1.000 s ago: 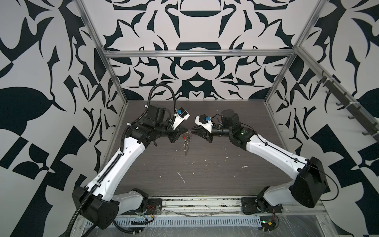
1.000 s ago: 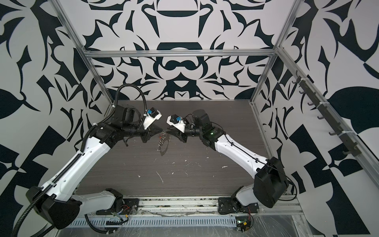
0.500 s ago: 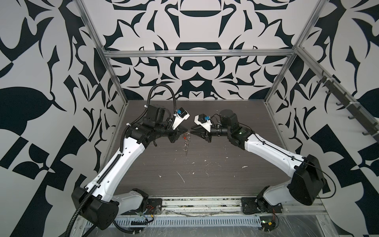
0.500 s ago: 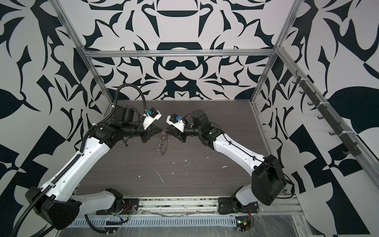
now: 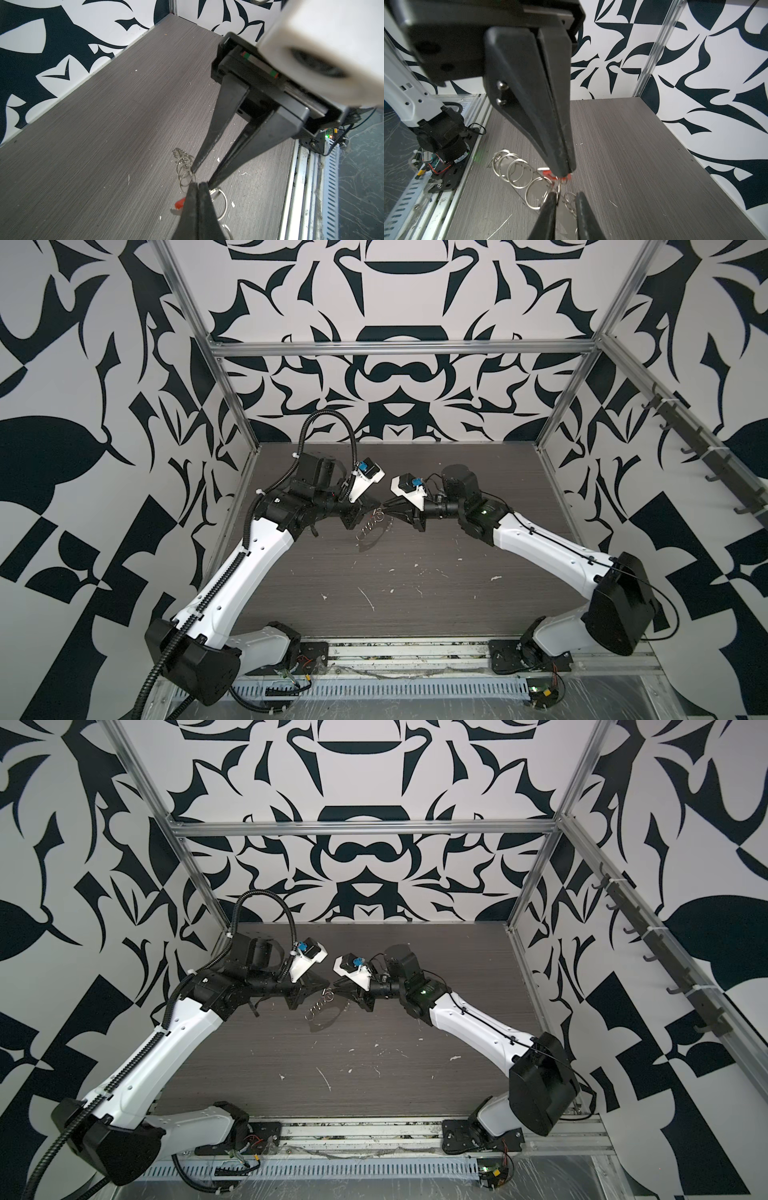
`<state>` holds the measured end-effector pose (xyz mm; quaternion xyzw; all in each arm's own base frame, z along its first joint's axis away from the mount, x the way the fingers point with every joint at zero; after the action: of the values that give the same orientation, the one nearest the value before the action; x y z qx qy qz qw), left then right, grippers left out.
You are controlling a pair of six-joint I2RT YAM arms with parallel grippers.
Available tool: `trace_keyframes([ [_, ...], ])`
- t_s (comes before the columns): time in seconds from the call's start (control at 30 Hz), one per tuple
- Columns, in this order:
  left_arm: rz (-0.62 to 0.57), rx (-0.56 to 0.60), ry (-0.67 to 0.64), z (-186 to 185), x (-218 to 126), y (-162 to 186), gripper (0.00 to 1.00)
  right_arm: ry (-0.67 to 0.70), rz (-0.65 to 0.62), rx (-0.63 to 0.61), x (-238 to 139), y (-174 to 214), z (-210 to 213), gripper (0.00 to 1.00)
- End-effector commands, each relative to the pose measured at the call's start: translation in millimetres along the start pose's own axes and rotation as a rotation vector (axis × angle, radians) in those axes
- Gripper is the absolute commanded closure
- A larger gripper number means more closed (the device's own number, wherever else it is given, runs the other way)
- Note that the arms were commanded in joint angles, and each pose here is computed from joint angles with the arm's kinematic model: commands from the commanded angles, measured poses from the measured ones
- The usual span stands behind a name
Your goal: Remove the keys from the keyring
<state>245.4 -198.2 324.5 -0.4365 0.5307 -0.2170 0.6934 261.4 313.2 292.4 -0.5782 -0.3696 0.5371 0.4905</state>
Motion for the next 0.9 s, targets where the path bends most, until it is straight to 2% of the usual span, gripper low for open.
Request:
trace_keyframes([
  [0.0, -0.017, -0.005, 0.027, -6.7, -4.6, -2.4, 1.00, -0.026, -0.045, -0.022, 1.6, -13.7, 3.3, 0.81],
  [0.1, -0.020, -0.002, 0.026, -7.3, -5.1, -3.2, 1.00, -0.038, -0.042, -0.022, 5.4, -13.2, 5.0, 0.85],
  [0.33, -0.019, -0.006, 0.024, -7.2, -5.3, -2.6, 1.00, -0.029, -0.045, -0.027, 6.0, -16.5, 4.0, 1.00],
  [0.47, -0.017, -0.005, 0.023, -7.4, -5.3, -2.2, 1.00, -0.028, -0.049, -0.029, 4.7, -18.5, 4.5, 0.98],
  [0.6, -0.018, -0.005, 0.023, -7.5, -5.3, -2.3, 1.00, -0.035, -0.048, -0.027, 5.2, -18.8, 5.1, 0.87],
  [0.67, -0.019, -0.004, 0.023, -7.4, -5.3, -2.6, 1.00, -0.034, -0.047, -0.027, 5.3, -18.4, 4.6, 0.85],
  [0.77, -0.017, -0.006, 0.022, -7.0, -5.0, -2.0, 1.00, -0.033, -0.047, -0.028, 5.4, -19.0, 4.4, 0.86],
  [0.87, -0.019, -0.007, 0.023, -7.4, -5.3, -2.5, 1.00, -0.034, -0.048, -0.029, 5.6, -19.2, 4.2, 0.95],
])
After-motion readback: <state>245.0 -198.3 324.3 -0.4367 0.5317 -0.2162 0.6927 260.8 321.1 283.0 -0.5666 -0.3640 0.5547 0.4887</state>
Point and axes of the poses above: each gripper's point midway between its finger pads, its own x axis out along the fingers, its own z axis along the line the jaws close on, y = z × x, the point moved 5 cm from there along -x, back along the fingers, and after that the axes turned 8 degrees about x, right-handed, at the moved point
